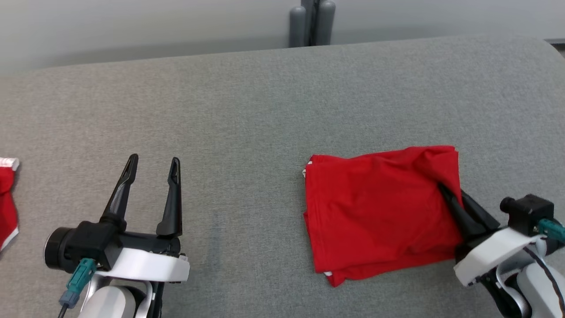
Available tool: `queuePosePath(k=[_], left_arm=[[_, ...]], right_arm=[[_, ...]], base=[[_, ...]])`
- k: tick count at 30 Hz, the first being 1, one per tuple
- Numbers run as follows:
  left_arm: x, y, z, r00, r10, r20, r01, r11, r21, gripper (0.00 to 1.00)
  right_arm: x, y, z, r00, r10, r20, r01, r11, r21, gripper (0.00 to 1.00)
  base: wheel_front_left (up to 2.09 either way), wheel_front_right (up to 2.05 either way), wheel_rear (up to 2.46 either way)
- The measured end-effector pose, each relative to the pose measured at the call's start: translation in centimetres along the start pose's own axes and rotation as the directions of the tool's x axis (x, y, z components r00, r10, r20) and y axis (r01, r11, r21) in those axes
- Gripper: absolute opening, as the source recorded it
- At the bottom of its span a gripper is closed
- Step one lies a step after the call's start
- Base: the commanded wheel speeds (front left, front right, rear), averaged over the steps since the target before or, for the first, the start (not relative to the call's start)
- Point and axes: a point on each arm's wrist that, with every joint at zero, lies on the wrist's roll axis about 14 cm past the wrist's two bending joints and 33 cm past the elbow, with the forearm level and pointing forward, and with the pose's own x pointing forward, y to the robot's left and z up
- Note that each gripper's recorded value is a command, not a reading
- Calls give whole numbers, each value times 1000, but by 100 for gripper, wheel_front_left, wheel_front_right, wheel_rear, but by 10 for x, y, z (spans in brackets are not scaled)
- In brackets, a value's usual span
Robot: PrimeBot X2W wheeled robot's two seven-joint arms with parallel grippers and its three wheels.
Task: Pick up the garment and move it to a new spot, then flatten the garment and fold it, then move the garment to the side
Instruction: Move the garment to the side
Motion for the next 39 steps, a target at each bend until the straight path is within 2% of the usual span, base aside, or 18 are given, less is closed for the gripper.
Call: queuePosePath(k=[6,14,18,22,23,29,33,35,36,37,38,39], left_arm=[[32,-28,-6,995,-104,7,104,995,3,100],[70,-60,-26,976,-220,-6,220,975,-14,100],[83,-71,-46,962,-271,-39,271,963,-15,100],[96,-74,-61,953,-298,-52,298,954,-13,100],[96,-74,-61,953,-298,-52,298,954,-13,100],[111,-72,-87,942,-325,-87,326,945,2,100],[115,-70,-103,937,-331,-116,333,943,0,100],[117,-69,-109,935,-331,-123,334,942,3,100],[117,-68,-113,934,-332,-134,335,942,1,100],[117,-68,-116,933,-333,-139,336,942,-3,100],[116,-69,-119,931,-335,-144,337,941,-7,100],[116,-69,-121,930,-336,-151,339,941,-8,100]], right_arm=[[11,-40,18,998,-55,28,57,996,-63,0],[16,-125,48,972,-226,65,232,965,-123,0],[12,-163,46,953,-301,27,301,938,-175,0],[0,-204,41,918,-397,-10,386,896,-219,0],[0,-204,41,918,-397,-10,386,896,-219,0],[3,-258,62,854,-519,41,512,823,-247,0],[16,-266,52,846,-533,24,519,812,-267,0],[22,-270,46,838,-546,15,530,806,-263,28],[24,-272,43,834,-552,11,535,803,-262,50],[26,-273,41,832,-554,5,535,802,-265,61],[27,-273,37,832,-555,-2,535,802,-266,66],[30,-271,34,835,-550,-6,528,805,-271,66]], base=[[0,0,0],[0,0,0],[0,0,0],[0,0,0],[0,0,0],[0,0,0],[0,0,0],[0,0,0],[0,0,0],[0,0,0],[0,0,0],[0,0,0]])
